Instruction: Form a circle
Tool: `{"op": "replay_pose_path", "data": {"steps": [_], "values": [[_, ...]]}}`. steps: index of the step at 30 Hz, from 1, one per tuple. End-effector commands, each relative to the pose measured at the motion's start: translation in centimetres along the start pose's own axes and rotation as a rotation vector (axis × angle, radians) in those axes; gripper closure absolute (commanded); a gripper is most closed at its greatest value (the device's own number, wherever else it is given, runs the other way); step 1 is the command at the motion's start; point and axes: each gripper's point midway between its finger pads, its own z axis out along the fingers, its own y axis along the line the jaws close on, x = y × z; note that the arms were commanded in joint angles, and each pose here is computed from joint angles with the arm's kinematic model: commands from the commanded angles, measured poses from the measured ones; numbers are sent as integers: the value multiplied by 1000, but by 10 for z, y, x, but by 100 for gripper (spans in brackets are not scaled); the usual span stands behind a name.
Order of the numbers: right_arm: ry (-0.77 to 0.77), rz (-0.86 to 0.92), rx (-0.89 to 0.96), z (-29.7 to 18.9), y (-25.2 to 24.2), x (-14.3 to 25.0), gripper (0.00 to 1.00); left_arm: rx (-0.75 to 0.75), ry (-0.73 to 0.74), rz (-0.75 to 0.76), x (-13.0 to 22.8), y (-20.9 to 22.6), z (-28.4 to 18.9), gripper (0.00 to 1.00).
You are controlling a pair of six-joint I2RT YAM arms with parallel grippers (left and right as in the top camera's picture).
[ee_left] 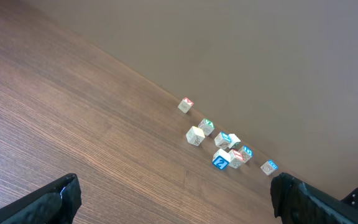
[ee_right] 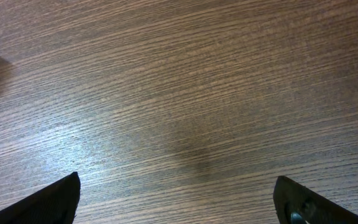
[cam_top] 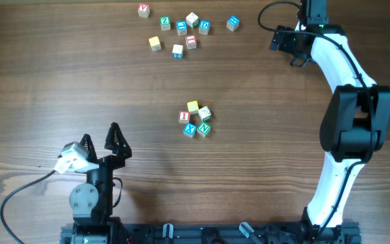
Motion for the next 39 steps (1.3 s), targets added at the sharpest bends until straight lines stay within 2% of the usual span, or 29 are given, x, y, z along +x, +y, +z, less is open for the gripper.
{"op": "replay_pose_path", "data": {"steps": [1, 39], "values": [[8, 1, 12, 5, -2, 3, 0, -17, -15, 19, -3, 3, 0, 0], [8, 1, 12, 5, -2, 3, 0, -17, -15, 19, -3, 3, 0, 0]]}}
